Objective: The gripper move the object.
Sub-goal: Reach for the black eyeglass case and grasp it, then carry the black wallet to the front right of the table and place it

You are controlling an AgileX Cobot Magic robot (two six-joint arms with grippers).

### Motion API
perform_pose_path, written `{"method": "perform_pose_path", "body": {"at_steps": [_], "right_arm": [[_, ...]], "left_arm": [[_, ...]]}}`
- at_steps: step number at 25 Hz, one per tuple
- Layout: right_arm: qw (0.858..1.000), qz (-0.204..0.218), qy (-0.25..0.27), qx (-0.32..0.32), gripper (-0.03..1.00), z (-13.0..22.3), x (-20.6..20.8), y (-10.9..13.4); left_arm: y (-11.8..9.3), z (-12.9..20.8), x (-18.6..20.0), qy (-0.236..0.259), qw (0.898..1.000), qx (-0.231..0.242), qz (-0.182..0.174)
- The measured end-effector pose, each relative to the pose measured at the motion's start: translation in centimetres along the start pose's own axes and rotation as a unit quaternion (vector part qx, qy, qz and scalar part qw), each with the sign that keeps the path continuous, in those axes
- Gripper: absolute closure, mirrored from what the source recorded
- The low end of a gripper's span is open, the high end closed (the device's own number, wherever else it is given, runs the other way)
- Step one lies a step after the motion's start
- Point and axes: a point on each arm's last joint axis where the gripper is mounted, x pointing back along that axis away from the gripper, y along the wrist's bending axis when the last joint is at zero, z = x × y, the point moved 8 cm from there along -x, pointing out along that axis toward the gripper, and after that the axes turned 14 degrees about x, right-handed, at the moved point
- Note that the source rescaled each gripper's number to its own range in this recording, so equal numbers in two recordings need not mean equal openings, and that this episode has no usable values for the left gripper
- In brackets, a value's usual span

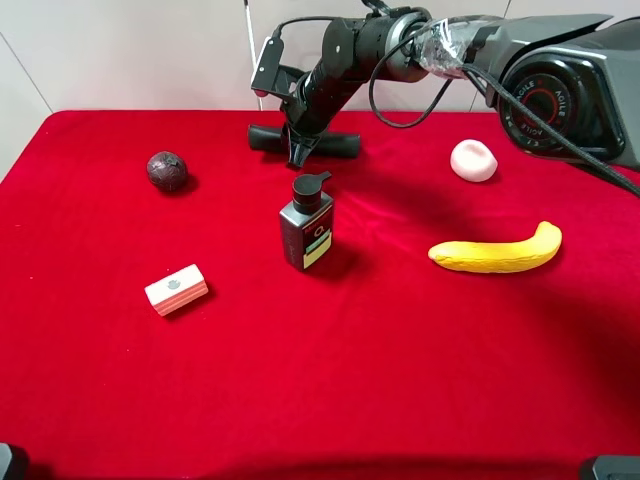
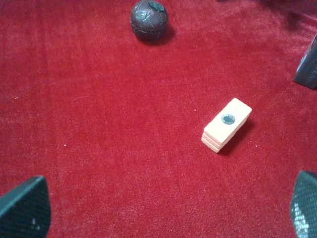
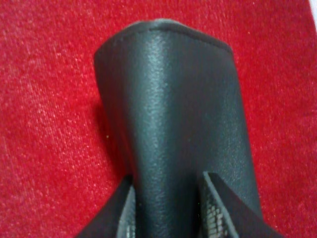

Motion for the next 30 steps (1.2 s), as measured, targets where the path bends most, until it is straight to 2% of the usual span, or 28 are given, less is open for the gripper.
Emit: {"method": "perform_pose_path", "body": {"at_steps": [18,21,30], "right_arm": [[1.0,0.0,0.0,0.002,0.78,-0.2,0.5,-0.2],[1.0,-0.001,0.001,0.006,0.83,-0.3,0.9,-0.3],[0.999,0.023,-0.001,0.027,0.88,-1.6,4.2,-2.2]], "left_arm": [[0.0,0.0,0.0,0.0,1.0,0.0,0.0],[0.0,0.0,0.0,0.0,1.0,0.0,0.0],[0.0,0.0,0.0,0.0,1.0,0.0,0.0]]}}
